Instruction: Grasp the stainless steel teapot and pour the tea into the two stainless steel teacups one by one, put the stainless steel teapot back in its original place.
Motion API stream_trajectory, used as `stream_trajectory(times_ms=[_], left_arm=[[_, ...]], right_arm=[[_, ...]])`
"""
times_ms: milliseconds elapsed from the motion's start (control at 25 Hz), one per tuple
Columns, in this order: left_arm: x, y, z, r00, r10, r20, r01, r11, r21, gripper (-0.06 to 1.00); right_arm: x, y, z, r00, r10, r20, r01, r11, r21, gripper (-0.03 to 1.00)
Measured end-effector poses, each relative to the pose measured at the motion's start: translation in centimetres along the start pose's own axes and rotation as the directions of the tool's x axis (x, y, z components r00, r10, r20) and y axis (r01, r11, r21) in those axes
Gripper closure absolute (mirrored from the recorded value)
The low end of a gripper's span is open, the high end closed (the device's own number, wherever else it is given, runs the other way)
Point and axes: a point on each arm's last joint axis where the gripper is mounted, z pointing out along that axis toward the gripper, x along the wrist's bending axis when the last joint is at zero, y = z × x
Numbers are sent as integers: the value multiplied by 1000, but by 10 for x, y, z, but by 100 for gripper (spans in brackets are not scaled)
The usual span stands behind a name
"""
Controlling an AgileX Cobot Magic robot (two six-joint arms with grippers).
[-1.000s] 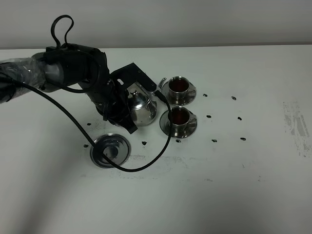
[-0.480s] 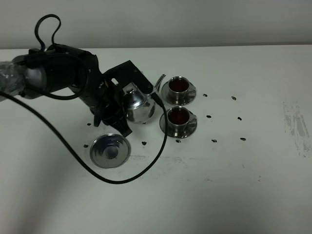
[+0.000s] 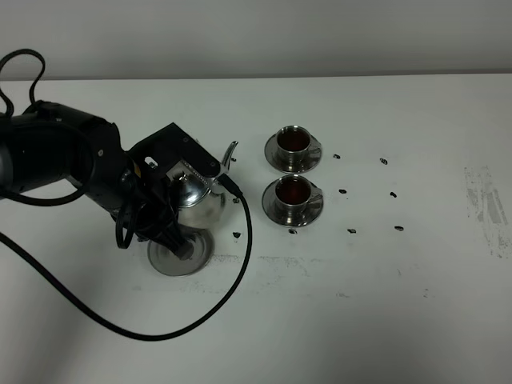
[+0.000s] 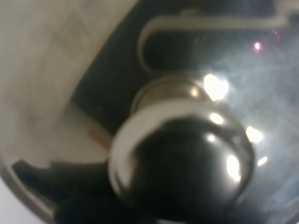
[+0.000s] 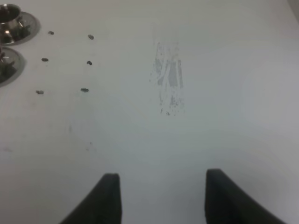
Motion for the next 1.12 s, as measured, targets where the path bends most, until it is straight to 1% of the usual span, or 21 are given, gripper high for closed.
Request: stream_trajectory(times_ms=[280, 600, 800, 1120], left_arm=[[-9, -20, 12, 997, -72, 11, 72, 997, 32, 78], [-12, -27, 16, 992, -127, 15, 127, 991, 47, 78], [-14, -31, 18, 989, -149, 20, 147, 987, 66, 78], [-14, -31, 18, 987, -162, 18, 161, 985, 63, 78]], right_arm=[[0, 0, 0, 1000, 0, 0, 0, 1000, 0, 57], [0, 0, 0, 1000, 0, 0, 0, 1000, 0, 57], [0, 0, 0, 1000, 0, 0, 0, 1000, 0, 57], [0, 0, 0, 1000, 0, 0, 0, 1000, 0, 57]])
